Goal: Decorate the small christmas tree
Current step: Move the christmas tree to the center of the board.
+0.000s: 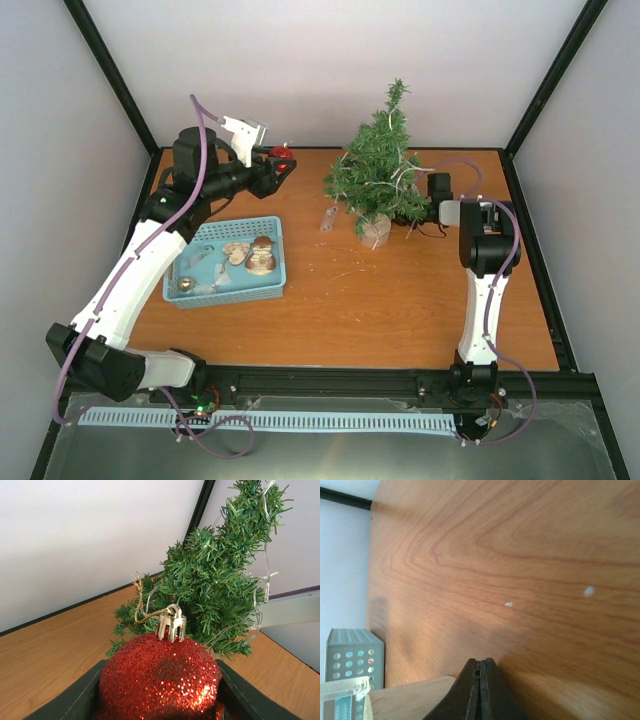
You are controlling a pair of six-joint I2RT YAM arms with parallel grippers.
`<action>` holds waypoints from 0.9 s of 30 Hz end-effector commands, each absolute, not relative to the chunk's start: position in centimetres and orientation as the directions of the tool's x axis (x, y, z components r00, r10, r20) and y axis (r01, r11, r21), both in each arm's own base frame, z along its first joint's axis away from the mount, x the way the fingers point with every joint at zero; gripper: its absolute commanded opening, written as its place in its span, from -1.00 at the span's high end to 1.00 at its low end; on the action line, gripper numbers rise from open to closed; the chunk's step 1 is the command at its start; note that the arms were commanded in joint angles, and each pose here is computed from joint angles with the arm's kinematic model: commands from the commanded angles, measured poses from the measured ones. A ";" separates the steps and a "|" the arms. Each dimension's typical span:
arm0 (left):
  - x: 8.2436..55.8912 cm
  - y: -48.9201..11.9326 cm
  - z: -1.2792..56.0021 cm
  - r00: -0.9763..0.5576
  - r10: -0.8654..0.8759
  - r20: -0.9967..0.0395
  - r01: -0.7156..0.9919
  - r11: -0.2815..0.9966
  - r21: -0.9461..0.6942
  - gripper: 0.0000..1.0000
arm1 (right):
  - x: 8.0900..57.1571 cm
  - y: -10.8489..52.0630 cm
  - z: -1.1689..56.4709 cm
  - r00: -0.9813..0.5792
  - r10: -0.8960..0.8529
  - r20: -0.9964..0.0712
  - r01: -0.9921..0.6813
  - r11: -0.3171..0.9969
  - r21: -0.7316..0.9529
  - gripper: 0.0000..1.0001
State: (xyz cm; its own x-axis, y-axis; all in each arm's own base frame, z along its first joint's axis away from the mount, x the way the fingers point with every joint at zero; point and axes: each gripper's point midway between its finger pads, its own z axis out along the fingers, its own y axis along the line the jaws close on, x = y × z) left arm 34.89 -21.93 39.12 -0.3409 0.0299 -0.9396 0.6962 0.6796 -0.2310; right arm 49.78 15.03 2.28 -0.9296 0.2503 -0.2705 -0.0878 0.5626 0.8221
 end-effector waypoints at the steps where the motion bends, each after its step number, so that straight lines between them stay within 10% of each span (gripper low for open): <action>1: 34.4 -21.2 40.9 -0.288 0.025 -0.957 0.695 0.694 -0.191 0.19 | 48.1 16.9 1.2 -0.952 0.185 -0.245 -0.111 0.537 0.836 0.93; 27: 34.4 -21.4 40.6 -0.302 0.015 -0.953 0.698 0.684 -0.210 0.19 | 44.6 22.9 2.3 -0.949 -0.061 -0.310 -0.303 0.454 0.838 0.92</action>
State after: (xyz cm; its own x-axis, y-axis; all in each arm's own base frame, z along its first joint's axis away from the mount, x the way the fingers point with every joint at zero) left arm 35.16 -21.63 39.10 -0.3386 0.0277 -0.9405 0.6809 0.6972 -0.2245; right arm 46.04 21.47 2.26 -0.9498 0.0054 -0.3127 -0.2714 0.4822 0.8330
